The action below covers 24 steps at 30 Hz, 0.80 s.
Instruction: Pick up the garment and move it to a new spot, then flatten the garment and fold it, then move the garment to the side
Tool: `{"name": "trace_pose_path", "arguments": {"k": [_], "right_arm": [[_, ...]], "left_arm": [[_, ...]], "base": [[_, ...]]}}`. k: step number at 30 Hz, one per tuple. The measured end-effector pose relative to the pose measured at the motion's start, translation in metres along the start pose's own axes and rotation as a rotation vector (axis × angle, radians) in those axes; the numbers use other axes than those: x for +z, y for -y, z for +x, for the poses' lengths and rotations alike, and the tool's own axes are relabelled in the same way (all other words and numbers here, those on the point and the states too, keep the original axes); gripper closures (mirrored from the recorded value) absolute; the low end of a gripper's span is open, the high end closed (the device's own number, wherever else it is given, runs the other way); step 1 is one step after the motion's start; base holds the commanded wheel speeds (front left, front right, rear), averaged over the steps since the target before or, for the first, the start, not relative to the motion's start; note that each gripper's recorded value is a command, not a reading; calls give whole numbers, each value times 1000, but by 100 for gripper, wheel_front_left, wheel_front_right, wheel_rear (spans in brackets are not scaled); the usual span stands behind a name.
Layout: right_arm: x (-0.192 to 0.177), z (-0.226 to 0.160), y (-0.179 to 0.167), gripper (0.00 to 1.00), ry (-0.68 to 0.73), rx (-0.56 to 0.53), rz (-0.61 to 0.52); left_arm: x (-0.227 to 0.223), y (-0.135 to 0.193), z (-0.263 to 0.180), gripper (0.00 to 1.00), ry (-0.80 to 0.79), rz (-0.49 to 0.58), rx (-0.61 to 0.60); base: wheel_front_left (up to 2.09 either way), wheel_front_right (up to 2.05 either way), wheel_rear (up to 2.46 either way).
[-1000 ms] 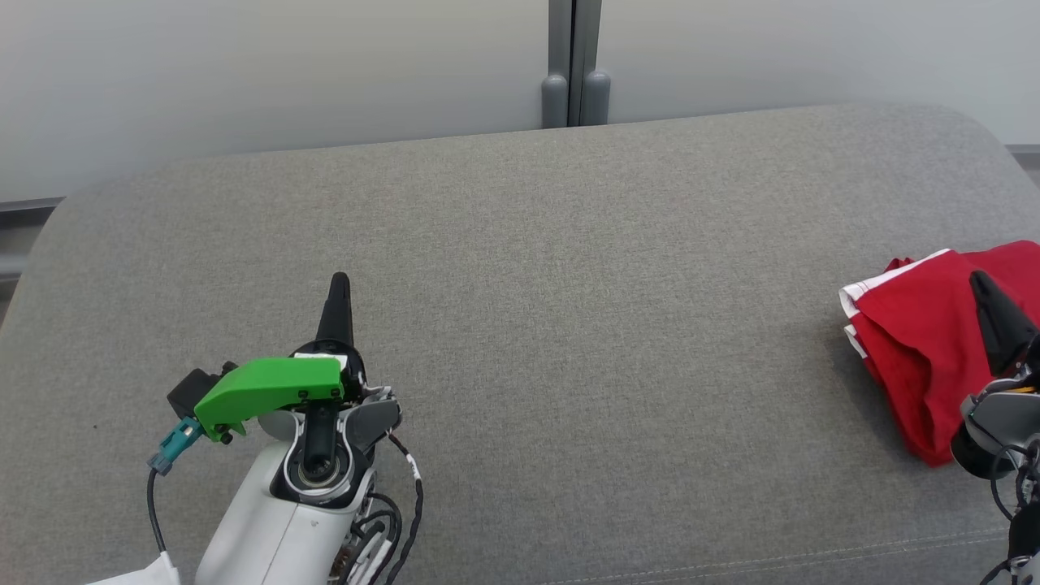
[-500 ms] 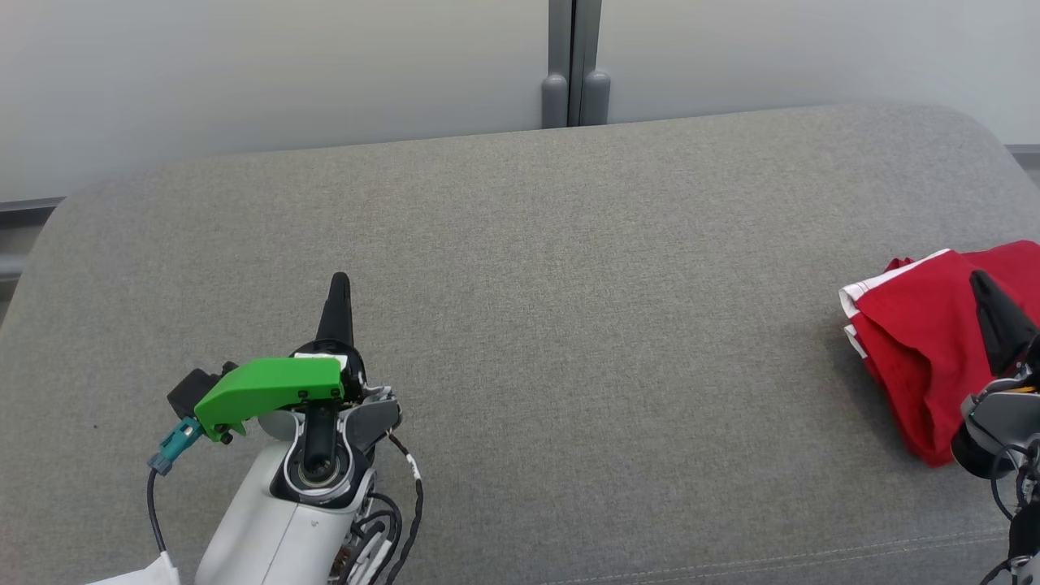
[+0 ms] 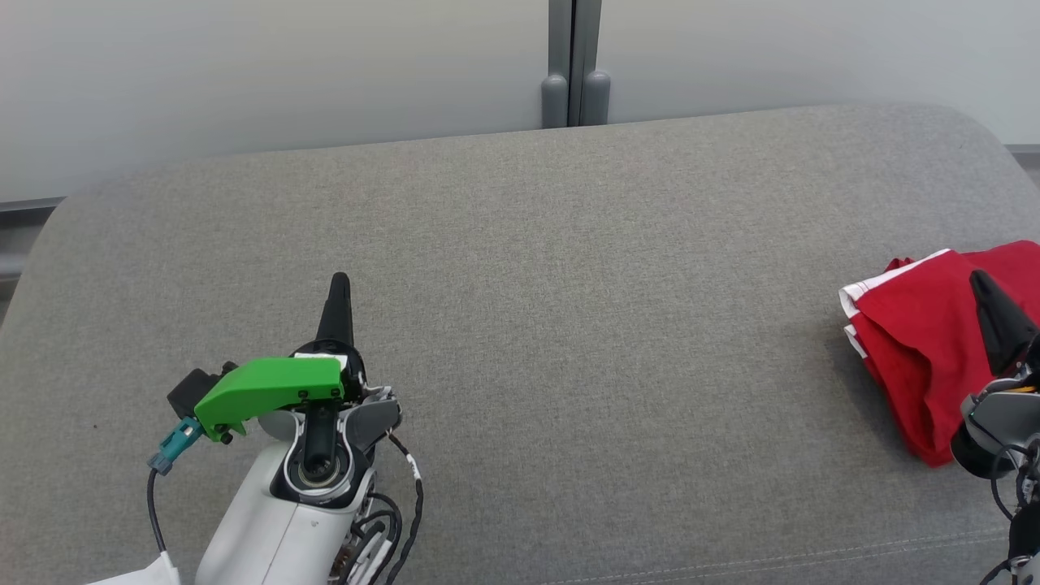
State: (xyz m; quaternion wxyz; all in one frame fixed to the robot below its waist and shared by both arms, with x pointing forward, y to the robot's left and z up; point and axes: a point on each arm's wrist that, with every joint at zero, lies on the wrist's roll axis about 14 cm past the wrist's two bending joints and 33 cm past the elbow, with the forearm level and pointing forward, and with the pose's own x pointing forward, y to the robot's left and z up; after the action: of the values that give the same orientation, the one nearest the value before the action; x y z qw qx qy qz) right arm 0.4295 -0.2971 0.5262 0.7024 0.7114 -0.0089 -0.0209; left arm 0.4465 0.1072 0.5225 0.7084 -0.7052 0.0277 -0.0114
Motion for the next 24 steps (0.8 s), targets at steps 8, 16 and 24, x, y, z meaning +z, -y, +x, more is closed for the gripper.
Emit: {"name": "trace_pose_path", "arguments": {"k": [8,16,24], "right_arm": [[0,0,0,100,0,0,0],[0,0,0,100,0,1,1],[0,0,0,100,0,1,2]], "left_arm": [[0,0,0,100,0,0,0],[0,0,0,100,0,0,0],[0,0,0,100,0,0,0]], "base": [[0,0,0],[0,0,0],[0,0,0]]}}
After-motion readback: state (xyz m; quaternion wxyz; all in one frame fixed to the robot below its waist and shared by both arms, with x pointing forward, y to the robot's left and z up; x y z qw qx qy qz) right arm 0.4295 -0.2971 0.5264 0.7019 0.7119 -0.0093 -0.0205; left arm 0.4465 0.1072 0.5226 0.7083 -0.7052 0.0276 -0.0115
